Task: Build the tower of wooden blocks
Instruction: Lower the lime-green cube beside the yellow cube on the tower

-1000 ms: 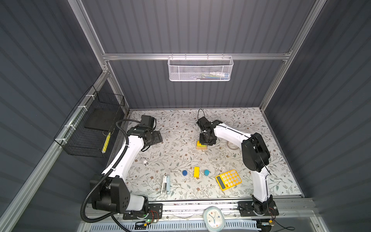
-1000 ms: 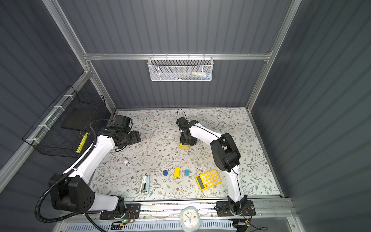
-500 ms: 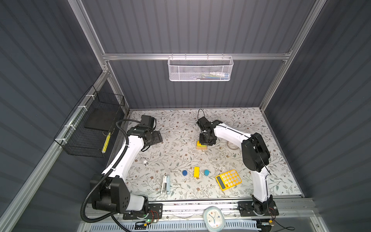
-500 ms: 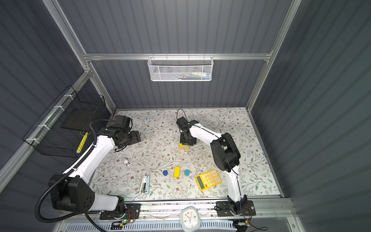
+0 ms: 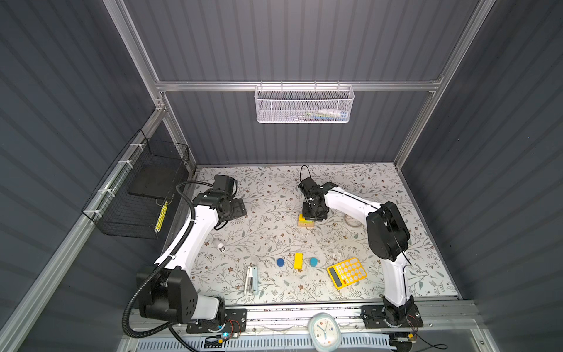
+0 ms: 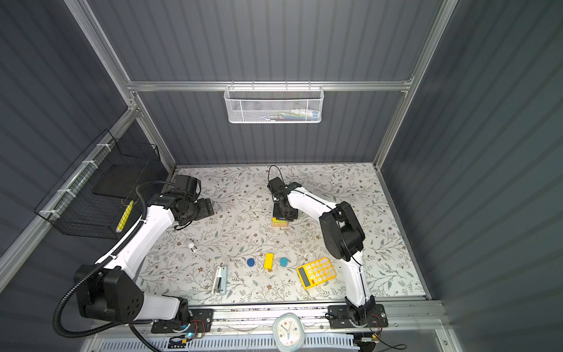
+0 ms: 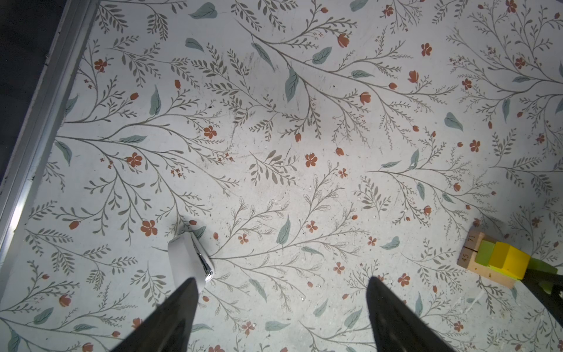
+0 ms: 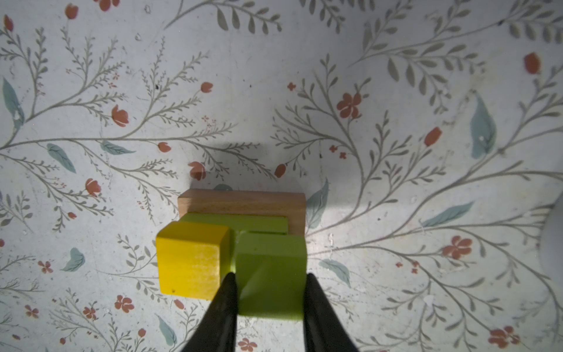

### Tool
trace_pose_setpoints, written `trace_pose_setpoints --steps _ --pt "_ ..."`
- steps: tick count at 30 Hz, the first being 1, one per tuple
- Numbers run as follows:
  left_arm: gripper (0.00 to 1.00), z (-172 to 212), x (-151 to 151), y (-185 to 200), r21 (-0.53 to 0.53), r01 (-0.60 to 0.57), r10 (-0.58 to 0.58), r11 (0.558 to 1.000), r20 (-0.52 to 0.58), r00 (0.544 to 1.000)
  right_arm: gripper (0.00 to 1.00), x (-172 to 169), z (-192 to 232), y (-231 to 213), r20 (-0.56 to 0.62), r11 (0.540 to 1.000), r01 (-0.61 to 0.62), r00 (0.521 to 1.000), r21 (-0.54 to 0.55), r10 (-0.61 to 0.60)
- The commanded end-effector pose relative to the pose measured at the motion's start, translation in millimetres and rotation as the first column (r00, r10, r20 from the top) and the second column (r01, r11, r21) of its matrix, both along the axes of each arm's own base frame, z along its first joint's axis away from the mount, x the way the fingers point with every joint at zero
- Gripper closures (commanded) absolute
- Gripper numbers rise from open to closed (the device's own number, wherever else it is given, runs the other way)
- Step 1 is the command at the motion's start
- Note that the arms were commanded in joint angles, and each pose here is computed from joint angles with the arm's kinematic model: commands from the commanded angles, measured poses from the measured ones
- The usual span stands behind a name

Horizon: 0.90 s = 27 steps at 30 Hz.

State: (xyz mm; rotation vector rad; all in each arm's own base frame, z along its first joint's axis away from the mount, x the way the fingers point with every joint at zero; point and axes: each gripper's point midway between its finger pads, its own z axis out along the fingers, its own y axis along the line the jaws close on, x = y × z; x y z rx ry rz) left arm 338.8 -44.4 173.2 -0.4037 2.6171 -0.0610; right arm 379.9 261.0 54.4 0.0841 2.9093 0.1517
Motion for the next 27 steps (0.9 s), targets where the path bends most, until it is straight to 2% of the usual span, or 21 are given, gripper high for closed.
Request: trace_pose_setpoints --steps 1,14,27 --pt "0.13 2.8 0.7 0.9 -0.009 -0.009 0.009 1.0 0.004 1.0 0.68 2.9 -0.8 1.9 -0.002 1.0 0.009 1.0 0.001 -0.009" --pt "0.13 3.2 0.8 0.5 -0.01 -0.007 0.007 1.0 0.006 1.0 0.61 3.1 0.0 1.8 -0.002 1.0 0.009 1.0 0.002 -0.009" --pt "0.13 3.8 0.3 0.8 -0.009 -0.008 0.008 1.0 0.009 1.0 0.59 1.9 2.4 1.0 0.001 1.0 0.007 1.0 -0.004 -0.007"
